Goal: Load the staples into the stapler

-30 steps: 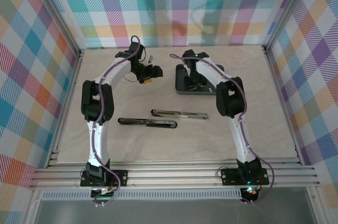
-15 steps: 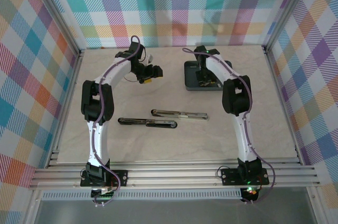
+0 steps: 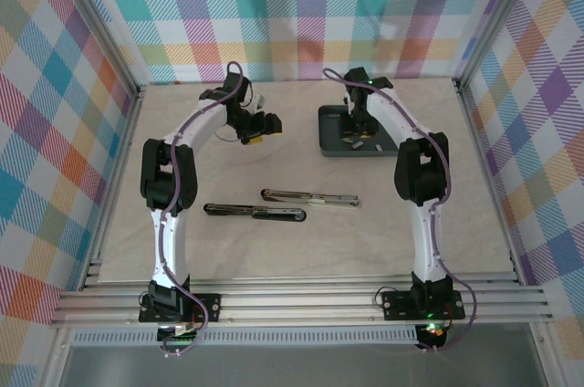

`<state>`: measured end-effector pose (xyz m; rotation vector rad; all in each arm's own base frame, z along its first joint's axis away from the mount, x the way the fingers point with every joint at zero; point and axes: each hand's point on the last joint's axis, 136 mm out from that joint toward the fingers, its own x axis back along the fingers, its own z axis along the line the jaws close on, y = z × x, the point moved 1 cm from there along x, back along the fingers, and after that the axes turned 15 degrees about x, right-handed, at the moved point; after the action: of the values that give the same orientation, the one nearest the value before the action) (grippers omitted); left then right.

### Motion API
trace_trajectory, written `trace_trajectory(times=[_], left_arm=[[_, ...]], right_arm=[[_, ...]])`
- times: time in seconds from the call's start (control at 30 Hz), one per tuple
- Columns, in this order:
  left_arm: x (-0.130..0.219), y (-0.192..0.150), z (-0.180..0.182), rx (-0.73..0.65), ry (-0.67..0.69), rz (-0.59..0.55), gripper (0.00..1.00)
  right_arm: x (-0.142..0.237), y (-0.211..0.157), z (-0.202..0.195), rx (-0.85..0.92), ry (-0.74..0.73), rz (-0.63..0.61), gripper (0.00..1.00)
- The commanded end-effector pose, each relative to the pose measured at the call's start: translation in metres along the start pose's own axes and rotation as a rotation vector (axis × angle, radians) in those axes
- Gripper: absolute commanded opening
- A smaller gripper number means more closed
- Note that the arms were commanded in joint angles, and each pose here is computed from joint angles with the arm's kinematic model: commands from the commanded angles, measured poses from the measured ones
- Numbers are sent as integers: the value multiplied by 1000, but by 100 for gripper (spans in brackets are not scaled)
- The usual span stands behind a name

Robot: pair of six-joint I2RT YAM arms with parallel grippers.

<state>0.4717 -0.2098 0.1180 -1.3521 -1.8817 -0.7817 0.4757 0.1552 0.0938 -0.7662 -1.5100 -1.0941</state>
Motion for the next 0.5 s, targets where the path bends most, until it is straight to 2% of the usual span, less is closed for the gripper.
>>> trace_trajectory(times=[0.0,0.2,0.47], left_arm=[[-3,-6,-2,1,2,21,72],[-2,-8,-2,-2,7,20,72],[-2,-10,0,-3,8,22,72]], right_arm=[[-1,-2,31,-46,180,-13,51],[0,7,64,-99,396,-72,52],[-3,14,92,-135,555,-107,52]])
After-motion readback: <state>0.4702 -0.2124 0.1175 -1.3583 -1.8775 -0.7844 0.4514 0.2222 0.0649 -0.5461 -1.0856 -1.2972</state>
